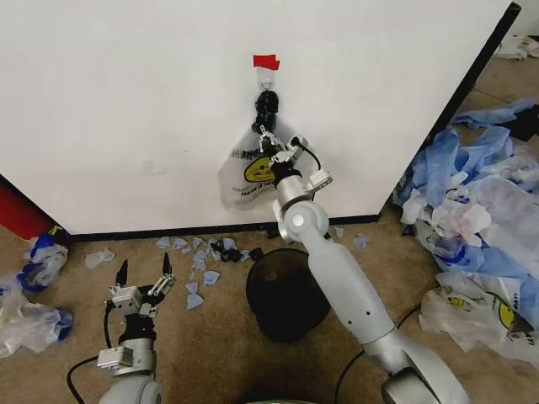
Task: Pick up the garbage bag from the wall and place it over the trash bin.
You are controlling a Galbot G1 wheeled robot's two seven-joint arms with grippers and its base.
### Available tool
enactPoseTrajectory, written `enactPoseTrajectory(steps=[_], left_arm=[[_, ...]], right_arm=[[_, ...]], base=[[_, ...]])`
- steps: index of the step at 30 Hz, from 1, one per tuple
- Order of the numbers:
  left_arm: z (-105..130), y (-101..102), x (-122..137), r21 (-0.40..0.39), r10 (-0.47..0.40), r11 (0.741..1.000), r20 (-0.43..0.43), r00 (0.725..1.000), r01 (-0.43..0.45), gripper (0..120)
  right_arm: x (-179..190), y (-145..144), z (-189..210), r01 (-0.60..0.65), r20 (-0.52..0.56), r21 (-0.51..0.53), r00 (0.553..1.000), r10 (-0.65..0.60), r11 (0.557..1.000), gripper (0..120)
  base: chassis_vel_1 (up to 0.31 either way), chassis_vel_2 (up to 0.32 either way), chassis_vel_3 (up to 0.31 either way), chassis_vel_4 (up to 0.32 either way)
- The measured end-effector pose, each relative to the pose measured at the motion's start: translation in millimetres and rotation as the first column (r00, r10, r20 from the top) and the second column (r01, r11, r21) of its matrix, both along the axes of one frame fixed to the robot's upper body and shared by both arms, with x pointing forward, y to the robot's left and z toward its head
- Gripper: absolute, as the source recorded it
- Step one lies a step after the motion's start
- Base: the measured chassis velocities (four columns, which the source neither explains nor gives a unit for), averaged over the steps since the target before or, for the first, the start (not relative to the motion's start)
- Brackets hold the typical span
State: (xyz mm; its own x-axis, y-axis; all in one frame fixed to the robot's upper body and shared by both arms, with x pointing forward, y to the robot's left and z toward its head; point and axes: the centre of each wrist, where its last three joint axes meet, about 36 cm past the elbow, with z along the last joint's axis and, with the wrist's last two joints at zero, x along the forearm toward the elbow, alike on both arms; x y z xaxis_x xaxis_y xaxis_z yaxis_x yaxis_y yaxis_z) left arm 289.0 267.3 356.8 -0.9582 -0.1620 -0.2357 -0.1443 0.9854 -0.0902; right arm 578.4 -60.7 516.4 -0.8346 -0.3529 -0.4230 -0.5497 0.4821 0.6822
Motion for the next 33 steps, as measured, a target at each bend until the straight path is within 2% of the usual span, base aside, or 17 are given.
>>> enactPoseTrajectory(steps=[3,14,23,33], left_arm=[[0.0,-0.6,0.2,-0.002,0.001,1.0,0.003,1.0,-0.001,98],[-2.2,-1.4,1.6,-0.001,0.012,1.0,-0.002,1.0,-0.012,98],[-3.8,-0.2,4.7,0.004,0.013,1.0,-0.004,1.0,-0.013,98],[-3.6,3.0,8.6,0.013,0.005,1.0,-0.007,1.0,-0.005,98]], right_arm=[[-0.2,0.4,-0.6,0.0,0.0,-0.002,1.0,0.0,1.0,0],[-13.6,-5.3,-4.5,-0.012,0.011,-0.02,1.0,0.012,1.0,0],[-34.0,-20.9,-6.2,-0.016,0.016,-0.04,1.0,0.017,0.999,0],[-73.3,-40.6,-14.9,-0.035,0.007,-0.069,0.999,0.035,0.997,0]], base=[[0.0,0.0,0.0,0.0],[0.0,0.0,0.0,0.0],[0.0,0.0,0.0,0.0],[0.0,0.0,0.0,0.0]])
